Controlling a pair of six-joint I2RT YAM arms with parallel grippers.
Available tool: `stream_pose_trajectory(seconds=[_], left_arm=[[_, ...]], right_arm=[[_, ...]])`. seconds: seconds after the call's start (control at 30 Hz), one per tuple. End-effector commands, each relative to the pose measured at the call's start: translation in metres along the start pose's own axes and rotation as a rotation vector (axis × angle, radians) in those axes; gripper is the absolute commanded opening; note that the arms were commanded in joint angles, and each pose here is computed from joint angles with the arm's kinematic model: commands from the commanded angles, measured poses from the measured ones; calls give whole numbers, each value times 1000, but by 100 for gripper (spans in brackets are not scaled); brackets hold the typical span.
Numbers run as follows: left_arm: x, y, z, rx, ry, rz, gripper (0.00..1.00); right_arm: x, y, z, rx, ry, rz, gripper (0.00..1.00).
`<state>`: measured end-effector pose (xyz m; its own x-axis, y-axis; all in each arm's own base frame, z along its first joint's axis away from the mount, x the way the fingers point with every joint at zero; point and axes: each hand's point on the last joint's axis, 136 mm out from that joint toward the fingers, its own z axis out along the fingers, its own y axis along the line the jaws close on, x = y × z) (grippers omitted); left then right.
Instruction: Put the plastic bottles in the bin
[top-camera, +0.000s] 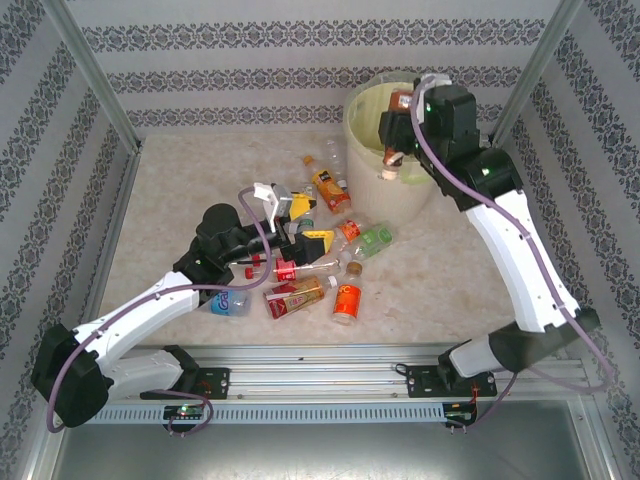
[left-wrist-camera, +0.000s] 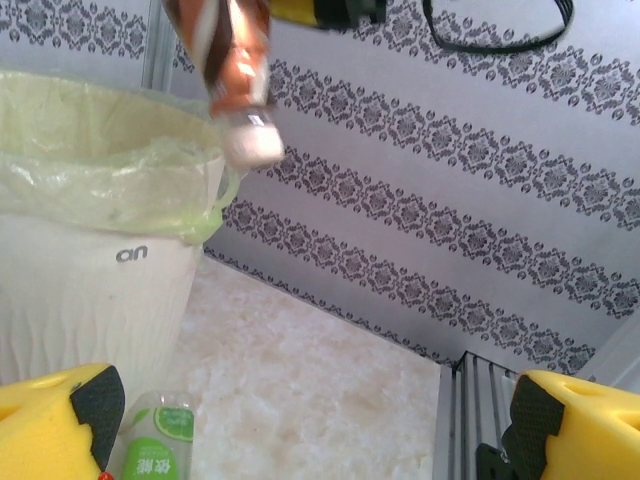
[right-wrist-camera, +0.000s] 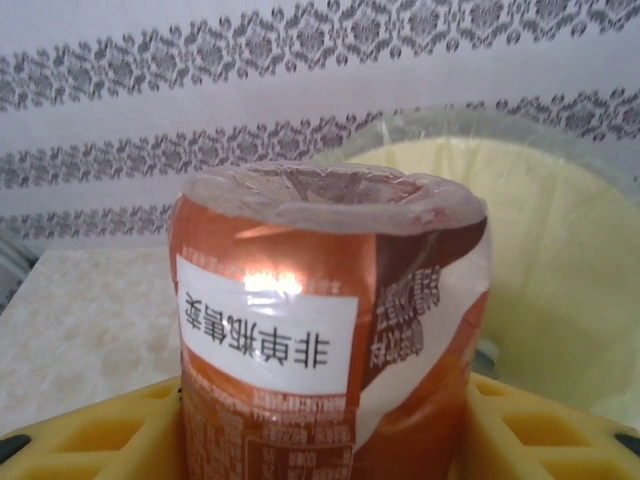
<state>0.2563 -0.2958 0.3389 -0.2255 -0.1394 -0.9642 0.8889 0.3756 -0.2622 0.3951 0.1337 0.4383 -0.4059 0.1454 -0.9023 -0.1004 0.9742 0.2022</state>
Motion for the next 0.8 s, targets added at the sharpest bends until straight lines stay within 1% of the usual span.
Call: stream_pose_trajectory(seconds=[0.0,0.2,0.37,0.57,0.77], left_arm=[[-21,-8,-2,19,-77,71,100],[-15,-4,-1,4,-66,70,100],[-11,-2,-1,0,-52,72,100],[-6,0,1,-7,-30,82,100],[-5,2,0,-19,-23,84,100]], right_arm=[[-27,-14,9,61,-58,-20,57],[-35,-32,48,111,-16,22,56],[-27,-49,78,150,43,61,55],[-2,-62,113,148,149,106,54],[34,-74,146,138,277,145,53]])
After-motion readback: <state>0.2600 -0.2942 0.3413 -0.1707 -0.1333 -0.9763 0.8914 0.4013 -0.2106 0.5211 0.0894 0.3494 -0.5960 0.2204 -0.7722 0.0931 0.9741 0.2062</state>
